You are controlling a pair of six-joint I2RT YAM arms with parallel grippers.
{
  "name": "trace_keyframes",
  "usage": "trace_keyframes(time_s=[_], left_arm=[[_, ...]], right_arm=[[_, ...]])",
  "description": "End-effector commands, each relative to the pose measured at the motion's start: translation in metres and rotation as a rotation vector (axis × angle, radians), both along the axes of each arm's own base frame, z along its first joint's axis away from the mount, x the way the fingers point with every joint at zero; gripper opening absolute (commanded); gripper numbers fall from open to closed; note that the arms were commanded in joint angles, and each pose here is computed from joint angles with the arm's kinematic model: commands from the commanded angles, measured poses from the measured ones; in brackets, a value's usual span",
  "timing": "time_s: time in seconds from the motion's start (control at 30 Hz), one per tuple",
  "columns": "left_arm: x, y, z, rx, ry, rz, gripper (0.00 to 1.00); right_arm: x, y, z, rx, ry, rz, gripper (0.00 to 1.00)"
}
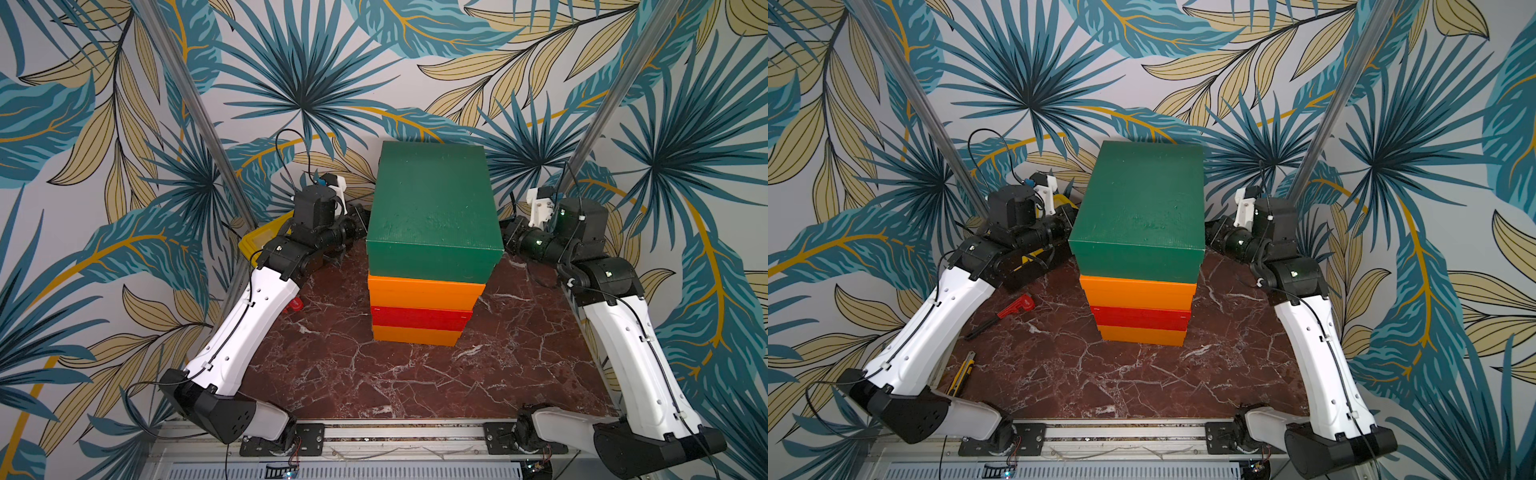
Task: Stack the shoeboxes
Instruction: Adjust the shoebox.
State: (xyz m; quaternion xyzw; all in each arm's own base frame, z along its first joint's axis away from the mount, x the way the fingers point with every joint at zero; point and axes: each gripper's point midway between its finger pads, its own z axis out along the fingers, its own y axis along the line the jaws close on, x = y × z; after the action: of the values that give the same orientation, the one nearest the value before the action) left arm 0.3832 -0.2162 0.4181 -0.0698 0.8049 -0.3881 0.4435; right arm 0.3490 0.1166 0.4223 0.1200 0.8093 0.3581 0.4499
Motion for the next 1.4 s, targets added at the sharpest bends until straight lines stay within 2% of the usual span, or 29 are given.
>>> trace_keyframes(time_s=[0.0,0.43,0.73,1.1,1.37], left_arm=[[-0.010,-0.010,0.002,0.014,-0.026,-0.044,0.11],[-0.010,0.002,-0.003,0.027,-0.021,-0.012,0.11],[-0.009,0.027,0.001,0.041,-0.036,0.050,0.12],[-0.014,0.052,0.051,0.051,-0.151,0.118,0.14],[-0.010,0.048,0.081,0.034,-0.210,0.106,0.15]], right_arm=[[-0.004,0.016,-0.007,0.025,0.015,0.076,0.03],[0.000,-0.016,-0.013,0.012,0.040,-0.018,0.03],[0.006,-0.010,-0.016,0.051,0.055,0.018,0.03],[0.010,-0.001,-0.018,0.088,0.067,0.064,0.03],[0.003,-0.006,-0.014,0.064,0.056,0.040,0.03]])
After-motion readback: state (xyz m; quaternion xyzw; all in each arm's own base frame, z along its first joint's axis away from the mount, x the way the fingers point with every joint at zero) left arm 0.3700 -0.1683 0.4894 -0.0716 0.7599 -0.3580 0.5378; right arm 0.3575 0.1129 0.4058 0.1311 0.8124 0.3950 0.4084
